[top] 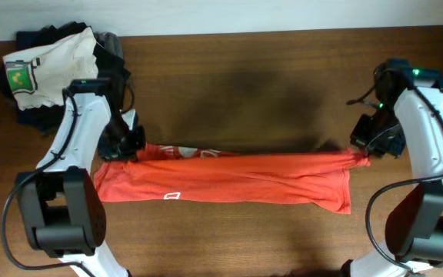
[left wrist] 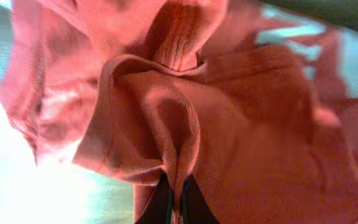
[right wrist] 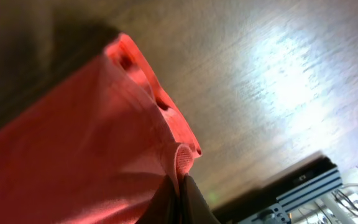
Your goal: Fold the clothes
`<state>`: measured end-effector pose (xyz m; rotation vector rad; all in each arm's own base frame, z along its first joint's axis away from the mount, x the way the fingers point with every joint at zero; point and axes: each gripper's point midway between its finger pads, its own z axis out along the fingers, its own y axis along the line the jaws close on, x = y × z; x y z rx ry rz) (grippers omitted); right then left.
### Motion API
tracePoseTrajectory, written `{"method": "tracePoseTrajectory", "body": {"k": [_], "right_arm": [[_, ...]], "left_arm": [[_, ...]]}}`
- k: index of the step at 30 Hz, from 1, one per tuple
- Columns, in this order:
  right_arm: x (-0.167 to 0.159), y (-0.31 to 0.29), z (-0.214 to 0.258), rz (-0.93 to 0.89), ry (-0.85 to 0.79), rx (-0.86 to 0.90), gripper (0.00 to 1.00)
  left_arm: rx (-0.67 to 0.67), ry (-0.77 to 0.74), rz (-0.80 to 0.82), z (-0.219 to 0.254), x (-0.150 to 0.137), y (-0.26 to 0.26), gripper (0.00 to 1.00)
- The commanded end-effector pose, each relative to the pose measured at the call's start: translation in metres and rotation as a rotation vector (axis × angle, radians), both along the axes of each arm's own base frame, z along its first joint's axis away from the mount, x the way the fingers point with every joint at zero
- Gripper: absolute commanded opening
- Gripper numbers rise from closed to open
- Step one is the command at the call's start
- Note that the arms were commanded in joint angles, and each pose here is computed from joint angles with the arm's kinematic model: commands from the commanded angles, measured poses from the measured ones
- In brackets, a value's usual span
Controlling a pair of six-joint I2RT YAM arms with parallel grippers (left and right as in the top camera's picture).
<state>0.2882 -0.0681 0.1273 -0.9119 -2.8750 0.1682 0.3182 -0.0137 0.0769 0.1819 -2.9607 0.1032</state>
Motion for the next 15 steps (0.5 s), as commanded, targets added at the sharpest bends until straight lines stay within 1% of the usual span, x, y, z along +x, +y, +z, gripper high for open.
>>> {"method": "tracePoseTrajectory", "body": {"k": [1, 3, 5, 6, 7, 8, 9, 10, 11, 15], "right_arm": [[-0.012, -0.005, -0.011, 0.0, 0.031, -0.028, 0.04], [-0.014, -0.005, -0.016, 0.0, 0.038, -0.027, 0.04], [-0.015, -0.005, -0.018, 0.001, 0.043, -0.027, 0.04], [-0.015, -0.005, -0.018, 0.001, 0.043, -0.027, 0.05], [-0.015, -0.005, -0.018, 0.001, 0.043, -0.027, 0.11], [-0.016, -0.005, -0.017, 0.001, 0.043, -0.026, 0.4], [-0.016, -0.005, -0.018, 0.001, 0.044, -0.026, 0.79], [-0.016, -0.005, -0.017, 0.001, 0.047, -0.026, 0.89], [-0.017, -0.005, -0.017, 0.001, 0.048, -0.026, 0.98], [-0.014, -0.003, -0.016, 0.044, 0.041, -0.008, 0.98]], "left_arm": [[0.021, 0.044, -0.009, -0.016, -0.016, 0.006, 0.02], [0.034, 0.057, -0.011, -0.023, -0.021, 0.009, 0.03], [0.076, 0.079, -0.021, -0.028, -0.028, 0.016, 0.11], [0.091, 0.087, -0.023, -0.03, -0.031, 0.019, 0.11], [0.091, 0.088, -0.023, -0.032, -0.032, 0.019, 0.16], [0.091, 0.089, -0.024, -0.032, -0.032, 0.019, 0.26], [0.091, 0.088, -0.023, -0.032, -0.032, 0.019, 0.72], [0.091, 0.086, -0.024, -0.032, -0.031, 0.019, 0.99], [0.091, 0.083, -0.024, -0.032, -0.03, 0.019, 0.99], [0.09, 0.042, -0.022, -0.028, -0.019, 0.019, 0.99]]}}
